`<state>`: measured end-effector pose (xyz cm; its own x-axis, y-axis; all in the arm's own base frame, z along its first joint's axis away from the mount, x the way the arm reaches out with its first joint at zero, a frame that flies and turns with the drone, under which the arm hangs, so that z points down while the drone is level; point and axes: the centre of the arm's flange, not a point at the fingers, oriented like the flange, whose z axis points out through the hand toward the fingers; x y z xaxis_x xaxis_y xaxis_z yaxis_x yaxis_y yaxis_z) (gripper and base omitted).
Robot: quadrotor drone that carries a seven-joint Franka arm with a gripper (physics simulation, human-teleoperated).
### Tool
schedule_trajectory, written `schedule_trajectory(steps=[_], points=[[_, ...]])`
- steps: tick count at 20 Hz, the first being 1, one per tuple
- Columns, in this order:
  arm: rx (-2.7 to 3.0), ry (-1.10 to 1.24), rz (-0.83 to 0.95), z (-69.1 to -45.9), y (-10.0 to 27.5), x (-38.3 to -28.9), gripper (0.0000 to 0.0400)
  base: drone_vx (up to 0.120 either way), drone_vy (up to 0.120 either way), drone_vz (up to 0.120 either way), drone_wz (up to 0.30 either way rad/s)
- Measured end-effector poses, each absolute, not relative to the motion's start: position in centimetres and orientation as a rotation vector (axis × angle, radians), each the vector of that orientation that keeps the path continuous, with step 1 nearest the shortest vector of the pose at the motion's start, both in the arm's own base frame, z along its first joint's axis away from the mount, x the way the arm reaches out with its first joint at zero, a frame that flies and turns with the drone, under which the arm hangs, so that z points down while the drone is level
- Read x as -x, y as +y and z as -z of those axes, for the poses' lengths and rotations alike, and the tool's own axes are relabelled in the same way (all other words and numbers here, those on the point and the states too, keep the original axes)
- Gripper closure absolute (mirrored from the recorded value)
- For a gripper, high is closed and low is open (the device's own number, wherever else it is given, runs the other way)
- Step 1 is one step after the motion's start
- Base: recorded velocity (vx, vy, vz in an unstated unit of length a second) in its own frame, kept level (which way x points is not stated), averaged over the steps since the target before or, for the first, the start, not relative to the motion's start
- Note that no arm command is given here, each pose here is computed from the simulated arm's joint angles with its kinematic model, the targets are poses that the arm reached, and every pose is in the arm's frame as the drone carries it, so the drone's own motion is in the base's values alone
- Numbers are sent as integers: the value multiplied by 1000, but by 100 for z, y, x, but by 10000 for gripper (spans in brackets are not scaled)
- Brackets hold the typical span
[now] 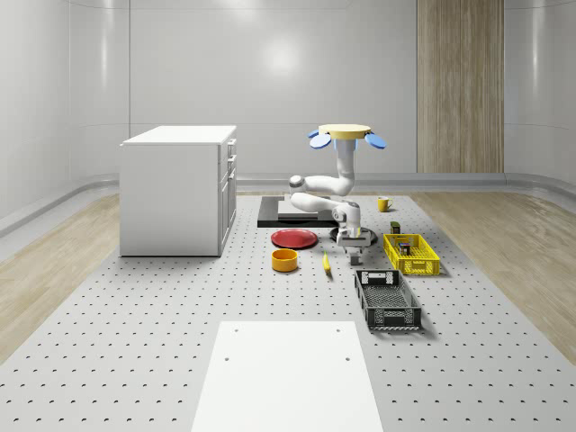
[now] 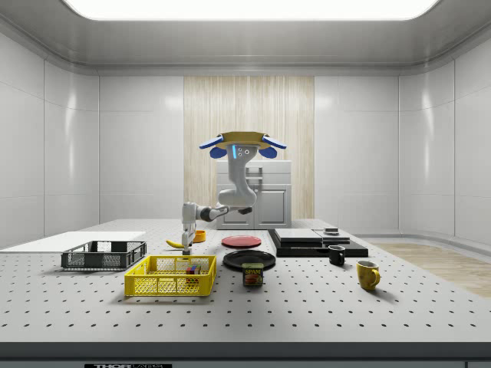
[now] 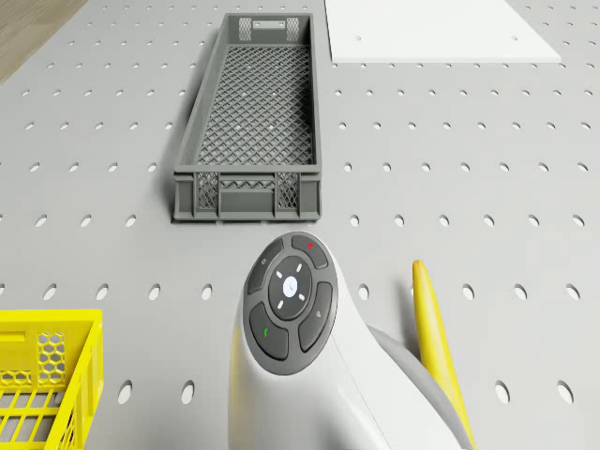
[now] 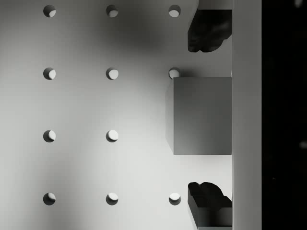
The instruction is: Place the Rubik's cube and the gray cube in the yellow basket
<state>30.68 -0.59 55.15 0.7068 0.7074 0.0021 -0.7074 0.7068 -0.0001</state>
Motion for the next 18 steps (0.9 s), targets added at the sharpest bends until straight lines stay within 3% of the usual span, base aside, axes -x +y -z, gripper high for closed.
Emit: schedule_trajectory(steps=[3,10,18], points=[[-1,-2,-786,-5609,-59,-3071,0,0,0,0,0],[-1,-2,-786,-5700,-59,-3185,0,0,0,0,0],[-1,-2,-786,-5723,-60,-3221,0,0,0,0,0]])
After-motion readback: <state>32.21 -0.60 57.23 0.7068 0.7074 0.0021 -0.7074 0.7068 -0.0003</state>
